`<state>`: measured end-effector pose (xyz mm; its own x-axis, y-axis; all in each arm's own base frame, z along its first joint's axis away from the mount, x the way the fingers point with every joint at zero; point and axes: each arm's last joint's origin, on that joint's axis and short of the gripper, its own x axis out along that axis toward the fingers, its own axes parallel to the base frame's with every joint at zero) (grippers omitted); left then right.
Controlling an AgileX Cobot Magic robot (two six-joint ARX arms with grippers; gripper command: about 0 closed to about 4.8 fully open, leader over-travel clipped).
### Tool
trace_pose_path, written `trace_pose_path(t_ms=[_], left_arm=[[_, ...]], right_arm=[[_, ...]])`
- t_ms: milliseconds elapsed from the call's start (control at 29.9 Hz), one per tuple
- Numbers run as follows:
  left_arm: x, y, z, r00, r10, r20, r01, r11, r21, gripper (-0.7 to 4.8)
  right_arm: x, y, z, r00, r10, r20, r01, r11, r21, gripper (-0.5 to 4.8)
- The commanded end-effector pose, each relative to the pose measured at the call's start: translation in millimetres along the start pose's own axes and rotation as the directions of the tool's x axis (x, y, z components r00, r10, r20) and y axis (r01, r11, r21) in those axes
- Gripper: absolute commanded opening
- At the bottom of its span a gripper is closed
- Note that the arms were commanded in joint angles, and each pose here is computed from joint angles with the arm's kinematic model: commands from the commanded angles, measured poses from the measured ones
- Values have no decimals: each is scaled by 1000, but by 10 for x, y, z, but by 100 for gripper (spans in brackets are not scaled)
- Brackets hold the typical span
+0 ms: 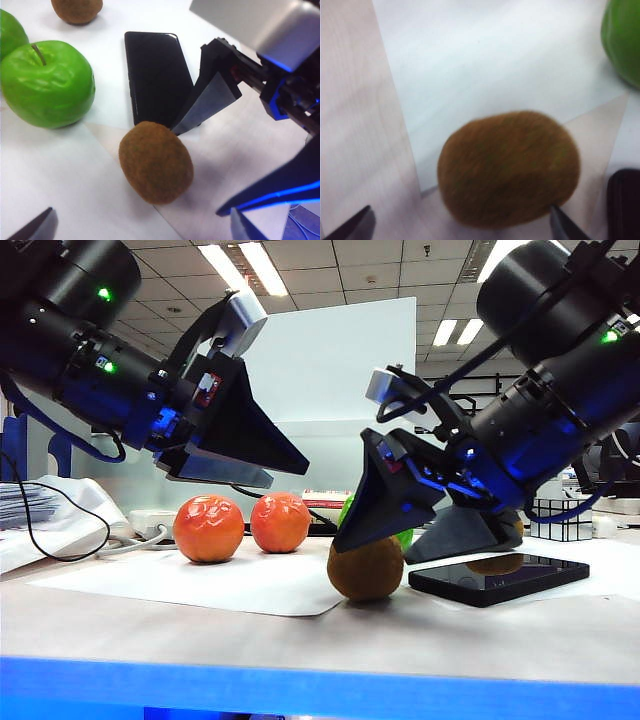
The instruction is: Put the same fruits together.
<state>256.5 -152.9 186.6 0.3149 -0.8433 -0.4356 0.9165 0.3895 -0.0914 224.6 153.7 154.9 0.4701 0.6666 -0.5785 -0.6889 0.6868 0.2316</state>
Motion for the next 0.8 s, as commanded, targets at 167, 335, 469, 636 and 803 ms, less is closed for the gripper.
trace_pose_path(t_ms=[167,335,469,636,803], left_arm=[[-8,-8,1,1000,-9,-6,10,1000,2,479],[-8,-7,1,1000,-9,-5,9,1000,6,479],[-8,-8,1,1000,-9,-6,9,1000,6,479],[-8,-7,1,1000,-9,-5,9,1000,6,479],[-8,-8,1,1000,-9,-5,9,1000,10,479]], right_arm=[[85,-19,56,997,9,79,-8,1000,-10,479],[178,-51,18,996,9,84,-9,1000,10,479],[181,-51,57,992,7,125,-8,1000,5,419],[189,-56,6,997,5,77,-5,1000,-4,202],[199,-59,-21,998,8,54,-8,1000,4,246]])
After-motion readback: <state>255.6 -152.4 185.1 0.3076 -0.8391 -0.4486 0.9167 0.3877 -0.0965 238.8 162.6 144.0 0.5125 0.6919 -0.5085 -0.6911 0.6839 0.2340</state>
